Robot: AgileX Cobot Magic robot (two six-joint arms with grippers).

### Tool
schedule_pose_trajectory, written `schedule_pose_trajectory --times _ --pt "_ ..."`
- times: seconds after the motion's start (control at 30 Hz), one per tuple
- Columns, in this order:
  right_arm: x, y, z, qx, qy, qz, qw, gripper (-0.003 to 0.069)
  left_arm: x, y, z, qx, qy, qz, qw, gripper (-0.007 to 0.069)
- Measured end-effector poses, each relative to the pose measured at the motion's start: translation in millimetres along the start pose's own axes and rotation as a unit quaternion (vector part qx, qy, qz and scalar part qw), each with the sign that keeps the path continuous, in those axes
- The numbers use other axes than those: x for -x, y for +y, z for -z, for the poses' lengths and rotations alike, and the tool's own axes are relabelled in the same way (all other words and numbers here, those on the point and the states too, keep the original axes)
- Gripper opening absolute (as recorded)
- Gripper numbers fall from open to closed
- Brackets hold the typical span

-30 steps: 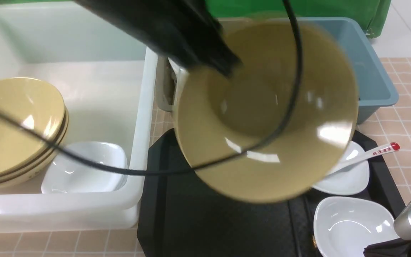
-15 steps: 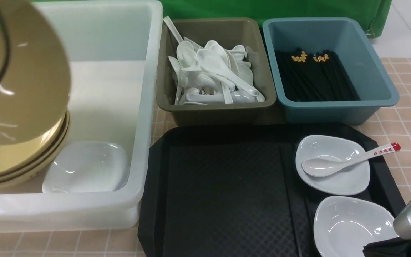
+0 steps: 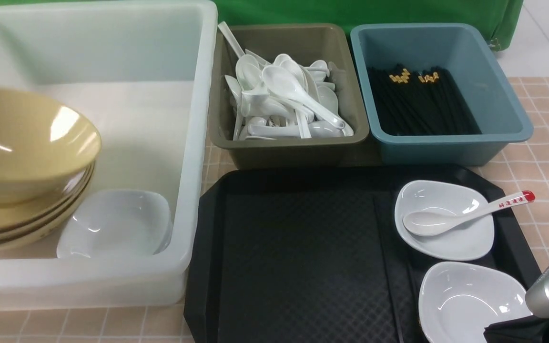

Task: On brown table put chopsticks spoon bowls plates into blue grey white boxes.
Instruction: 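Place the tan bowl onto the bowl stack in the left bin with the left gripper, then reach down and grasp the white spoon resting in the bowl with the right gripper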

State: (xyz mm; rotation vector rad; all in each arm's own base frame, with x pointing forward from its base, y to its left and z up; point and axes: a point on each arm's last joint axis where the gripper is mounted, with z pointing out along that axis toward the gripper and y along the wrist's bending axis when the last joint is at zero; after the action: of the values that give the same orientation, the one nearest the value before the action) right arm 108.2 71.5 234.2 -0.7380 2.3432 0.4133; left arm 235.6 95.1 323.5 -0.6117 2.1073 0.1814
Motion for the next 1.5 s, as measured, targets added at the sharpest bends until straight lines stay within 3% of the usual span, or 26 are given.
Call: schedule_pose_trajectory --times 0.17,0.3,0.43,0.6,0.67,0.7,0.77,0.87,1.07,1.17,1.5 --pt "0 0 0 -0.001 -0.003 0.0 1.0 0.0048 3 0 11 -0.005 -0.019 0.017 1.0 0.0377" --pt "1 0 0 -0.001 -0.003 0.0 1.0 0.0048 9 -1 42 -0.018 -0.064 0.023 0.997 0.044" --pt "-3 -1 -3 -0.006 -0.007 -0.002 1.0 0.0048 10 -11 85 -0.063 -0.124 0.009 0.99 0.0434" --pt "-8 -3 -8 -0.015 -0.015 -0.005 1.0 0.0055 -9 -28 133 -0.15 -0.195 -0.068 0.967 0.0326" --pt "-8 -5 -8 -0.022 -0.019 0.01 1.0 0.0078 -33 -28 158 -0.201 -0.224 -0.114 0.947 0.0212" --pt "-7 -5 -8 -0.026 -0.021 0.014 0.999 0.008 -36 -28 158 -0.206 -0.223 -0.122 0.945 0.0204" --pt "-4 -9 -7 -0.044 -0.031 0.034 0.998 0.0118 -62 -21 168 -0.229 -0.217 -0.165 0.935 0.0106" --pt "9 -13 -2 -0.067 -0.052 0.033 0.996 0.0181 -94 -8 169 -0.237 -0.177 -0.21 0.932 0.0018" --pt "56 -33 7 -0.106 -0.064 -0.004 0.992 0.0348 -144 14 159 -0.23 -0.118 -0.239 0.936 0.0001" --pt "78 -48 -5 -0.103 -0.001 -0.018 0.994 0.0417 -160 20 153 -0.224 -0.115 -0.249 0.935 0.0001" --pt "121 -89 -81 -0.089 0.145 -0.009 0.985 0.0447 -166 30 162 -0.228 -0.156 -0.237 0.932 0.0001"
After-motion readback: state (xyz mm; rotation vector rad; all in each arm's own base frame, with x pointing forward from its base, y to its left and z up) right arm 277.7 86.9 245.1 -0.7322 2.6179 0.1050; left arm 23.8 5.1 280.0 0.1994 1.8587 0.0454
